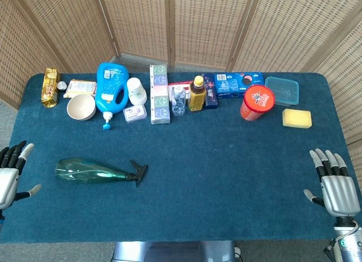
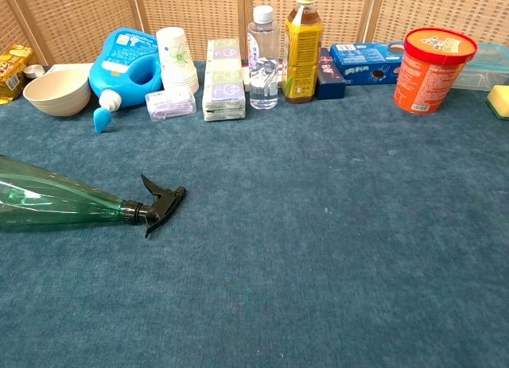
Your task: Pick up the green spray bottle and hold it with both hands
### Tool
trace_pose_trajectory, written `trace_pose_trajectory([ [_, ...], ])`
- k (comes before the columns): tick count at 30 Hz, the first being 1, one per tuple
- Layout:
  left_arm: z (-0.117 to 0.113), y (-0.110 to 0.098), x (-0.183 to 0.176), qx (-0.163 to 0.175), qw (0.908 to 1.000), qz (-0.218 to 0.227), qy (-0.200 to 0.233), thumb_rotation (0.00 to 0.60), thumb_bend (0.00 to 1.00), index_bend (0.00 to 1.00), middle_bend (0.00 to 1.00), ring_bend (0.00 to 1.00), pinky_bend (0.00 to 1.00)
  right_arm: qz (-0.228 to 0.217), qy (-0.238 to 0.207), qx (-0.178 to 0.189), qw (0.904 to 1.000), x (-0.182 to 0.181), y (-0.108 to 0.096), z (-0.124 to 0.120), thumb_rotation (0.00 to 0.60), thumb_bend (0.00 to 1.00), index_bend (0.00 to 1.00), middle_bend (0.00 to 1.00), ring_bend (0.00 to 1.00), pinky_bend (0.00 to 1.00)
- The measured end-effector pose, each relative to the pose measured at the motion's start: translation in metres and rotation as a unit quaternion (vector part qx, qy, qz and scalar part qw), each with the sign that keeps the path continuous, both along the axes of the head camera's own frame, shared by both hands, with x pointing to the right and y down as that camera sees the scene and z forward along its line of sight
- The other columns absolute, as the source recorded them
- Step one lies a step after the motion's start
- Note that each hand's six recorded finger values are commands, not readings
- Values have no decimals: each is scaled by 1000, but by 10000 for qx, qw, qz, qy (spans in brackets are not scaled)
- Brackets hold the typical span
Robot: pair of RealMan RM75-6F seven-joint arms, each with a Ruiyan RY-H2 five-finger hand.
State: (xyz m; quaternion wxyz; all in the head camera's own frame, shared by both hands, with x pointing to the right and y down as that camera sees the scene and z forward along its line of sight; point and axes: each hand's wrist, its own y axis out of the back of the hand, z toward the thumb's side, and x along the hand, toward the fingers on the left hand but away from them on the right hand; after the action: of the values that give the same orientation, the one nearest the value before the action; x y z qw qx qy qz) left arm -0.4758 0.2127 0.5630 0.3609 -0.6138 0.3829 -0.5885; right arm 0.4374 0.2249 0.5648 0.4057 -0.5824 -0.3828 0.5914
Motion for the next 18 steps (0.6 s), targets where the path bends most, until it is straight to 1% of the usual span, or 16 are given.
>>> trace_pose_trajectory([
  [8,5,3,-2,-128,9999,54,-74,600,33,0,0,0,6,-21,-12,-49,10000,-1,0,3,600,0,0,0,0,0],
  [11,9,7,1,-273,9995,151,-39,600,31,0,0,0,6,-33,-80,-46,10000,-4,-1,3,600,0,0,0,0,0],
  [14,15,12,11,-495,9979,410,33,600,30,0,0,0,6,-62,-151,-4,9999,-8,-3,0,600,0,0,0,0,0],
  [16,19,16,22,-693,9953,664,91,600,29,0,0,0,6,-66,-193,-5,9998,-9,-3,-1,600,0,0,0,0,0],
  [18,22,18,30,-810,9931,843,89,600,29,0,0,0,6,-65,-219,-20,9997,-10,-2,-1,600,0,0,0,0,0],
])
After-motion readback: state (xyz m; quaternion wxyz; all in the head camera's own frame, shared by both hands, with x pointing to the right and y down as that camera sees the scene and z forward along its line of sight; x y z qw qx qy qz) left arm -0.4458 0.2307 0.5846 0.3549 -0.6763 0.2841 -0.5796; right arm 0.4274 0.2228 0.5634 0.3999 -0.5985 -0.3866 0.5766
